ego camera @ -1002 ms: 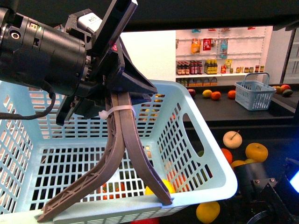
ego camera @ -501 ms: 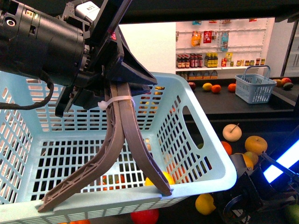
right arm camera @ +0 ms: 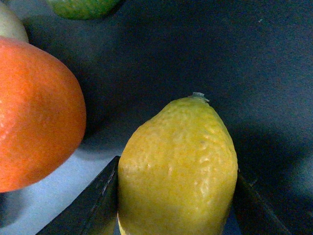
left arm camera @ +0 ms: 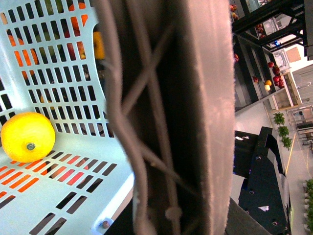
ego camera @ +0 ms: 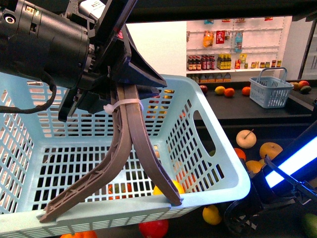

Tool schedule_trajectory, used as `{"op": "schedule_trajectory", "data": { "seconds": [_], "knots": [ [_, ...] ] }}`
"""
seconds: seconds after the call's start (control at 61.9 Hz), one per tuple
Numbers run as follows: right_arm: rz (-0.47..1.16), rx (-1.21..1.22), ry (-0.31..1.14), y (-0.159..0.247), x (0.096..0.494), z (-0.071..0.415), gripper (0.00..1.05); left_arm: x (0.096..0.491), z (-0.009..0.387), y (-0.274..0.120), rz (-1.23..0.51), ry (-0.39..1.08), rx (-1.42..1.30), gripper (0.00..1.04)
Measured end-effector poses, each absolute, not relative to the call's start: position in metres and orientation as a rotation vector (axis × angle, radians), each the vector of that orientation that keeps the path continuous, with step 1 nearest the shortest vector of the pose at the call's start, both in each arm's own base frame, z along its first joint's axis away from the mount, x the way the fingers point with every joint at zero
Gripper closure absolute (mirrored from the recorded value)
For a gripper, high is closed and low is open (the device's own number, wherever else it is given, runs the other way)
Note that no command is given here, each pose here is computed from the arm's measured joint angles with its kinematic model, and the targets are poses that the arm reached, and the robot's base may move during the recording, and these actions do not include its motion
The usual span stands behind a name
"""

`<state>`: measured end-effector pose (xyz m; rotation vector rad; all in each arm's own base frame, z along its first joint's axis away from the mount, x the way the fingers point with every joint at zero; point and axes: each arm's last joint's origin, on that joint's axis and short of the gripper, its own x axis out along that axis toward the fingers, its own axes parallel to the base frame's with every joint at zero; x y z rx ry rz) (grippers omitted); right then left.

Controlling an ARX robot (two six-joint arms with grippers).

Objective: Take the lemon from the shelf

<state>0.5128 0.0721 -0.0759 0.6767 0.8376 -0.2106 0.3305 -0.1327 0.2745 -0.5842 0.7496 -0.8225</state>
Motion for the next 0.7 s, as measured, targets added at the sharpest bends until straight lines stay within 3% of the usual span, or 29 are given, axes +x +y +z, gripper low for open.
{"op": "schedule_trajectory", "data": {
  "seconds": [0.178, 0.485, 0.55, 0.695],
  "knots": [
    [-0.22, 0.651, 0.826, 0.059, 0.497, -0.063, 0.5, 0.33, 0.274, -0.133, -0.822, 0.75, -0.584, 0.91],
    [-0.293, 0.574, 0.602, -0.002, 0.458, 0.032, 0.5, 0.33, 0.274, -0.133, -0.822, 0.75, -0.584, 0.91],
    [-0.29, 0.576, 0.543, -0.016, 0.442, 0.056, 0.5, 0.33, 0.274, -0.133, -0.822, 0.75, -0.584, 0.91],
    [-0.174, 0.632, 0.384, -0.036, 0.363, 0.139, 0.5, 0.33, 0.274, -0.133, -0.822, 0.75, -0.584, 0.91]
  ]
}}
